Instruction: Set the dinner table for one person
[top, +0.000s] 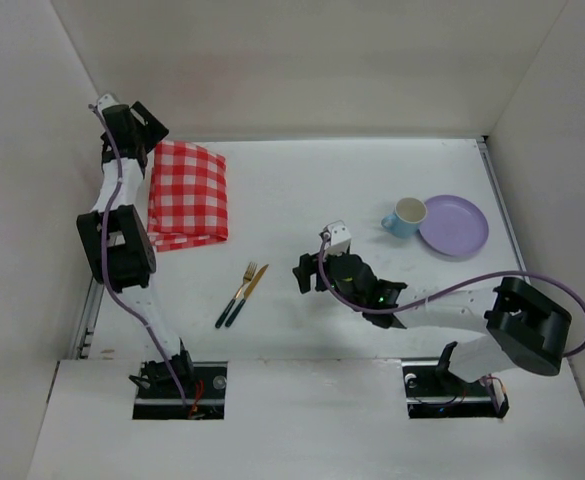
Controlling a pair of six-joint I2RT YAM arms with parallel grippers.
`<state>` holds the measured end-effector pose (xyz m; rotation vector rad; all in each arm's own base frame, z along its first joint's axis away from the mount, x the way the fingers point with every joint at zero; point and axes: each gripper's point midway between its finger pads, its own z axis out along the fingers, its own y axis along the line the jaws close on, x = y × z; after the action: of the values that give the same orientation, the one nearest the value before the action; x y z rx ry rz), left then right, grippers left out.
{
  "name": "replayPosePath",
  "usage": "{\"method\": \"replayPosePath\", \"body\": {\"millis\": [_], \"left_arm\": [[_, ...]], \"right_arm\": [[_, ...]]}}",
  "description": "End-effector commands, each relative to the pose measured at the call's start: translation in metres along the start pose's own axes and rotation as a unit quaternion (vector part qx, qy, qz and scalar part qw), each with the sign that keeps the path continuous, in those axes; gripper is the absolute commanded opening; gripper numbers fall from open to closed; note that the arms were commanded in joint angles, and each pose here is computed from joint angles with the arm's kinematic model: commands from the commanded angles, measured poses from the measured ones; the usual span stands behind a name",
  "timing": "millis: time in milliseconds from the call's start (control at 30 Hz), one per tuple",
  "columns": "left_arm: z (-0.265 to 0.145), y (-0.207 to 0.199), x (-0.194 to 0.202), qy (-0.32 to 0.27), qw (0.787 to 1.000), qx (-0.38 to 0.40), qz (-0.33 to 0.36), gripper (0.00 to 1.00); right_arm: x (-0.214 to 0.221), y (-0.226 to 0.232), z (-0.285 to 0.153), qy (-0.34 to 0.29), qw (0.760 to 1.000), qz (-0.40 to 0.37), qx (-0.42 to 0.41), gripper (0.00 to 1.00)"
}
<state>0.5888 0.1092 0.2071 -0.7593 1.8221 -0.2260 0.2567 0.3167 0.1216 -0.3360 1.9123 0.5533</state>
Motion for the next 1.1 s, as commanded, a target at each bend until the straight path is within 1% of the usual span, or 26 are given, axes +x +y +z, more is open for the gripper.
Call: {"method": "replayPosePath", "body": {"millis": [0,233,267,300,333,400,433,500,533,567,633,700,800,900,1000,1067], "left_arm": [[0.002,0.010,0.029,0.088,0.995,-0.001,0.048,0.77],[0.015,0.021,0.055,0.118,0.990,-0.002,0.074,0.73],[0.016,0.022,0.062,0.125,0.989,0.001,0.074,0.72],[0.016,0.021,0.069,0.131,0.989,0.004,0.073,0.69],[0.016,0.020,0.074,0.134,0.988,0.008,0.074,0.65],[0.015,0.020,0.081,0.136,0.988,0.012,0.069,0.50],[0.014,0.020,0.082,0.134,0.989,0.012,0.067,0.41],[0.008,0.013,0.082,0.134,0.989,0.020,0.064,0.27],[0.004,0.007,0.081,0.133,0.989,0.027,0.064,0.22],[0.001,0.001,0.080,0.132,0.989,0.033,0.064,0.19],[-0.010,-0.020,0.078,0.130,0.988,0.054,0.063,0.14],[-0.023,-0.044,0.079,0.129,0.987,0.070,0.066,0.12],[-0.051,-0.096,0.085,0.128,0.983,0.114,0.067,0.11],[-0.082,-0.150,0.103,0.135,0.976,0.156,0.074,0.10],[-0.113,-0.194,0.133,0.147,0.969,0.180,0.079,0.10],[-0.135,-0.223,0.161,0.157,0.964,0.194,0.087,0.11]], "right_arm": [[-0.020,0.020,0.003,-0.026,0.999,0.009,-0.028,0.85],[-0.016,0.022,0.005,-0.021,0.999,0.006,-0.032,0.86],[-0.016,0.022,0.005,-0.021,0.999,0.005,-0.031,0.86],[-0.016,0.022,0.005,-0.021,0.999,0.004,-0.031,0.86],[-0.015,0.022,0.006,-0.020,0.999,0.003,-0.031,0.86],[-0.015,0.022,0.006,-0.020,0.999,0.002,-0.031,0.85],[-0.016,0.023,0.005,-0.021,0.999,0.003,-0.031,0.85],[-0.016,0.022,0.005,-0.021,0.999,0.003,-0.031,0.85],[-0.017,0.022,0.005,-0.022,0.999,0.002,-0.030,0.85],[-0.018,0.022,0.004,-0.024,0.999,0.003,-0.029,0.85],[-0.020,0.021,0.002,-0.028,0.999,0.004,-0.029,0.85],[-0.023,0.021,0.000,-0.031,0.999,0.005,-0.030,0.85],[-0.028,0.015,-0.005,-0.038,0.999,0.012,-0.027,0.85],[-0.035,0.002,-0.007,-0.048,0.998,0.025,-0.017,0.86],[-0.042,-0.009,-0.010,-0.058,0.998,0.036,-0.008,0.86],[-0.047,-0.020,-0.011,-0.065,0.997,0.047,0.002,0.87]]}}
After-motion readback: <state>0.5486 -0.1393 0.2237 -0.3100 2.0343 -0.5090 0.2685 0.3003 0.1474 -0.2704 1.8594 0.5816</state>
